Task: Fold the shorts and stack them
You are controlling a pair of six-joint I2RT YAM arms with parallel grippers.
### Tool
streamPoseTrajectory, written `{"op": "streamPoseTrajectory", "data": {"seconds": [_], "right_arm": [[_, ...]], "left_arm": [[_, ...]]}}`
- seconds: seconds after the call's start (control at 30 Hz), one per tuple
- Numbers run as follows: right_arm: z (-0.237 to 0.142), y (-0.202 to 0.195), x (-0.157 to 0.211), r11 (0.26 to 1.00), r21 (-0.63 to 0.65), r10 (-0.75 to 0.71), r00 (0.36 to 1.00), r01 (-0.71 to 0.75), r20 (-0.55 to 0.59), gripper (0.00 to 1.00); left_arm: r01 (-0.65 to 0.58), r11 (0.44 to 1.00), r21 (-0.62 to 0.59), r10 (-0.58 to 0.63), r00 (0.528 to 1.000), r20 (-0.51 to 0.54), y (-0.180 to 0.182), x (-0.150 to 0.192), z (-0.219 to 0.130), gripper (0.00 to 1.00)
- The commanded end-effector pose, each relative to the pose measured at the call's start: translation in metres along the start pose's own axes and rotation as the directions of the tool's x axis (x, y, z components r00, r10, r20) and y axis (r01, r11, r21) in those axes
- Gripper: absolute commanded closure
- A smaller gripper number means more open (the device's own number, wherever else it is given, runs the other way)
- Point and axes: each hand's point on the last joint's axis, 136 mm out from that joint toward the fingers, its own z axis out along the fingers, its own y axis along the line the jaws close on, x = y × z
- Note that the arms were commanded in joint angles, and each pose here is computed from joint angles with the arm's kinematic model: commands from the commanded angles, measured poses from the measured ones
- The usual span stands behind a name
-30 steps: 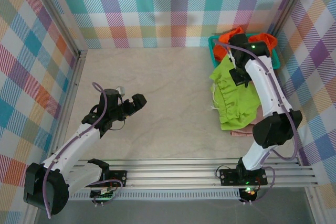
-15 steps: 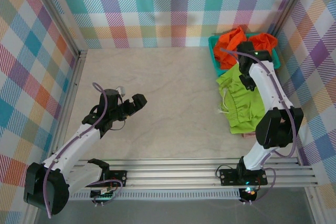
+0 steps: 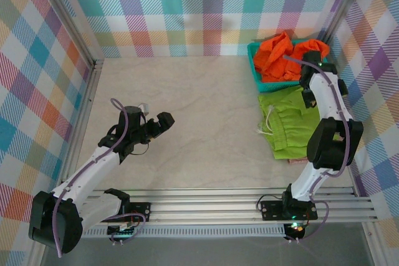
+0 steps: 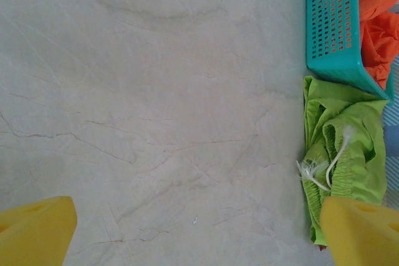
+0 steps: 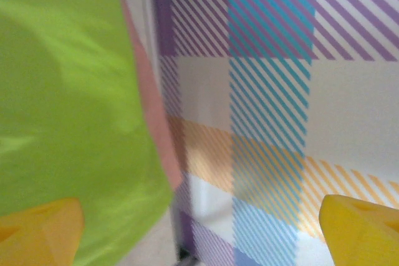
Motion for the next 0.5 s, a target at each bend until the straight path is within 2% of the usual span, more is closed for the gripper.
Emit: {"op": "streamPoseTrajectory", "data": {"seconds": [0.0, 0.07, 0.17, 0.3, 0.47], "right_arm": [[-0.039, 0.043, -0.004, 0.925, -0.349, 0.169, 0.985, -0.152, 0.020, 0.00], [-0.057, 0.075, -0.003, 0.826, -0.539, 0.198, 0.980, -0.165, 0.003, 0.01], [-0.065, 0.106, -0.001, 0.712, -0.682, 0.219, 0.976, -0.166, -0.009, 0.01], [-0.049, 0.122, -0.008, 0.602, -0.764, 0.283, 0.957, -0.234, -0.070, 0.01], [-0.011, 0.122, -0.003, 0.448, -0.776, 0.385, 0.879, -0.443, -0.280, 0.01]], "left_arm": [[0.007, 1.000, 0.021, -0.007, 1.000, 0.017, -0.004, -0.007, 0.000, 0.00], [0.009, 1.000, 0.019, -0.010, 1.000, 0.018, -0.004, -0.007, 0.000, 0.00], [0.012, 1.000, 0.019, -0.012, 1.000, 0.018, -0.004, -0.007, 0.000, 0.00], [0.009, 1.000, 0.016, -0.010, 1.000, 0.016, -0.005, -0.008, -0.002, 0.00], [0.008, 1.000, 0.009, -0.008, 1.000, 0.014, -0.004, -0.008, -0.003, 0.00]]}}
